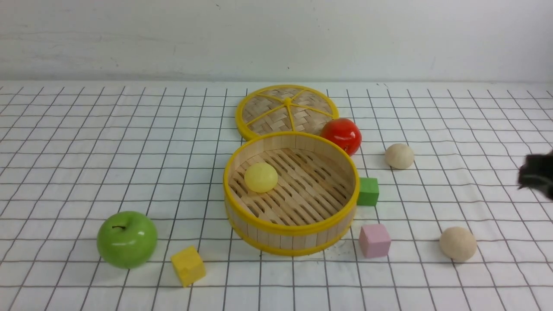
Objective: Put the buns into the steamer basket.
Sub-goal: Use the right arm to grab a steamed stuffed bun
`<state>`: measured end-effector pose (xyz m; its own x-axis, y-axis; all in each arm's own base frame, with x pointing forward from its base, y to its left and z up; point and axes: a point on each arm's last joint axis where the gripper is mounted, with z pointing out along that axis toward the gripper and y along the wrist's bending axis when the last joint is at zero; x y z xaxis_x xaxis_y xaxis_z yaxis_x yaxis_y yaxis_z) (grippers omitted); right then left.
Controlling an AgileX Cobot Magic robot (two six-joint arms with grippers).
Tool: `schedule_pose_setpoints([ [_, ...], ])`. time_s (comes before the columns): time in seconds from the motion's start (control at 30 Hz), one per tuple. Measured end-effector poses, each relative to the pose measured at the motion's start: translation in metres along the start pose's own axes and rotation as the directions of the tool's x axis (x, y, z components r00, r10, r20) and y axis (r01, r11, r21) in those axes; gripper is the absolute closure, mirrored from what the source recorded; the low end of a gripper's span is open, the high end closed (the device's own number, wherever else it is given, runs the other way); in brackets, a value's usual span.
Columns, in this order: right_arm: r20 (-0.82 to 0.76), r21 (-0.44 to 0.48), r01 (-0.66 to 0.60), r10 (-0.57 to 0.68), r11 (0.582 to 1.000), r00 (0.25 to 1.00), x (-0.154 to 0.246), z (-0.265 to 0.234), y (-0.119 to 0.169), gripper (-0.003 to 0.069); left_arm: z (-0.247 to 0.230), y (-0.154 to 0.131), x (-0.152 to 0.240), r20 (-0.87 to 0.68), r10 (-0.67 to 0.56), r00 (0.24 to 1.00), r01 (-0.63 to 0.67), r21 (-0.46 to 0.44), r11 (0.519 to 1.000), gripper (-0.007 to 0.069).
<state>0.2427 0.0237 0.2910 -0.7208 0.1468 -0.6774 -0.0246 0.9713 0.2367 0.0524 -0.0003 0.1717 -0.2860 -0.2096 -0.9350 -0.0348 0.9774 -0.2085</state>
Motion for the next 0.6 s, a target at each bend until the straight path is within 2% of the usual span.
schedule_pose_setpoints([
  [0.13, -0.2, -0.022, 0.034, -0.038, 0.999, 0.979, -0.006, 0.047, 0.009, 0.042, 0.0, 0.0, 0.0, 0.0, 0.0, 1.0, 0.0, 0.0, 1.0, 0.0609],
  [0.27, -0.31, 0.02, 0.007, -0.001, 1.0, 0.951, -0.014, 0.086, 0.005, 0.042, 0.0, 0.0, 0.0, 0.0, -0.001, 1.0, 0.001, 0.0, 1.0, 0.0609],
  [0.43, -0.379, 0.054, -0.015, 0.035, 0.998, 0.925, -0.008, 0.116, -0.001, 0.042, 0.0, 0.0, 0.0, 0.0, -0.001, 1.0, 0.001, 0.0, 1.0, 0.0607],
  [0.6, -0.407, 0.088, 0.057, -0.016, 0.995, 0.913, -0.002, 0.131, -0.009, 0.042, 0.0, 0.0, 0.0, 0.0, -0.001, 1.0, 0.001, 0.0, 1.0, 0.0606],
])
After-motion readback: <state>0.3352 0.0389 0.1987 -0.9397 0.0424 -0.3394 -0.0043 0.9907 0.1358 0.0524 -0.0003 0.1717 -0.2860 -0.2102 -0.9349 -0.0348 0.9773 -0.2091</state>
